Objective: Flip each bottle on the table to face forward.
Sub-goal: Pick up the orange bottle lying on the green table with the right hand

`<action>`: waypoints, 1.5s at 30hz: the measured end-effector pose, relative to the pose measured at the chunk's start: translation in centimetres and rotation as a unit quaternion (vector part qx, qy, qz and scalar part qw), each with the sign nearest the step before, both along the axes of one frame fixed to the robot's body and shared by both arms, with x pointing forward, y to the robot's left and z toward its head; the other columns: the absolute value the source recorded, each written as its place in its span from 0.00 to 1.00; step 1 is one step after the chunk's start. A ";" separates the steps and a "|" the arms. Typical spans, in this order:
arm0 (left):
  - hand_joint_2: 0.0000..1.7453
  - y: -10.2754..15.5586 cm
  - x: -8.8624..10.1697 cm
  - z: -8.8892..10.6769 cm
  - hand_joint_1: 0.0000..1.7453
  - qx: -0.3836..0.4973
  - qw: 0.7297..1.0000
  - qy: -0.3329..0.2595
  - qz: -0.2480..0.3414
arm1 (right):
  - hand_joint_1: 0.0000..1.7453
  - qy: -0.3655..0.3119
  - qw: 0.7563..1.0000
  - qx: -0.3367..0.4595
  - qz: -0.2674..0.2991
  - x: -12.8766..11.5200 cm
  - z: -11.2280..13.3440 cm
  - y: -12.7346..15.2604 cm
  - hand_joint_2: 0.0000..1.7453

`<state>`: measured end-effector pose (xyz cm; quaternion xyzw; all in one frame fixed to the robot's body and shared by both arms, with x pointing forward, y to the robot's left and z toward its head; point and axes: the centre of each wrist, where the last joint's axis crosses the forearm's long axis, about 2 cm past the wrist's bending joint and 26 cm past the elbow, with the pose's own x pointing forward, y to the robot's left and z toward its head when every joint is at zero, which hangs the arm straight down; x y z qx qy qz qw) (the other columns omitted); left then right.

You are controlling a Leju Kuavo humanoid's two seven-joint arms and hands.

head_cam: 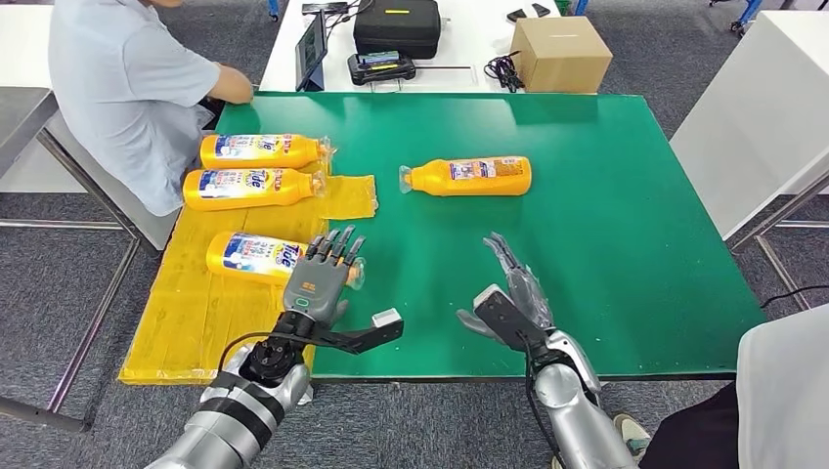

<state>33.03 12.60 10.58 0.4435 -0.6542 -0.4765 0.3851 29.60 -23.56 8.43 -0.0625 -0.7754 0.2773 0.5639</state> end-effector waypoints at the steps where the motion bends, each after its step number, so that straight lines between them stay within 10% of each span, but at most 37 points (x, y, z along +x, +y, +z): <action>1: 1.00 -0.2 -0.3 0.2 0.00 -0.005 1.000 -0.011 -0.003 | 0.00 0.000 1.000 0.000 -0.002 -0.1 -0.1 -0.1 1.00; 5: 1.00 -0.8 -2.0 0.8 0.00 -0.094 0.994 -0.047 -0.036 | 0.00 -0.004 0.999 0.036 -0.005 -1.0 -0.4 -0.3 1.00; 9: 1.00 -1.9 -4.6 1.0 0.00 -0.288 0.953 -0.035 -0.085 | 0.00 0.010 0.990 0.144 -0.002 -2.2 -0.6 -0.7 0.00; 10: 1.00 -2.2 -5.1 0.9 0.00 -0.336 0.937 -0.023 -0.094 | 0.00 0.013 0.986 0.164 -0.009 -2.5 -0.7 -0.8 0.00; 14: 1.00 -3.2 -6.8 0.6 0.00 -0.497 0.861 0.028 -0.107 | 0.00 -0.005 0.982 0.157 -0.109 -3.9 -0.5 -1.2 1.00; 23: 1.00 -4.7 -7.4 1.0 0.00 -0.601 0.786 0.089 -0.115 | 0.00 -0.160 0.962 -0.119 -0.187 -4.8 1.2 -1.2 1.00; 24: 1.00 -4.7 -7.4 1.0 0.00 -0.609 0.778 0.100 -0.117 | 0.00 -0.164 0.960 -0.134 -0.185 -4.8 1.2 -1.3 0.75; 27: 1.00 -5.0 -7.5 1.0 0.00 -0.629 0.757 0.124 -0.125 | 0.00 -0.176 0.946 -0.199 -0.185 -4.7 1.3 -1.6 0.75; 28: 1.00 -5.1 -7.6 0.9 0.00 -0.636 0.750 0.130 -0.128 | 0.00 -0.178 0.940 -0.225 -0.184 -4.5 1.2 -1.8 1.00; 45: 1.00 -5.9 -8.7 0.6 0.00 -0.642 0.734 0.164 -0.146 | 0.00 -0.133 0.897 -0.402 -0.126 -1.8 -1.0 -4.7 1.00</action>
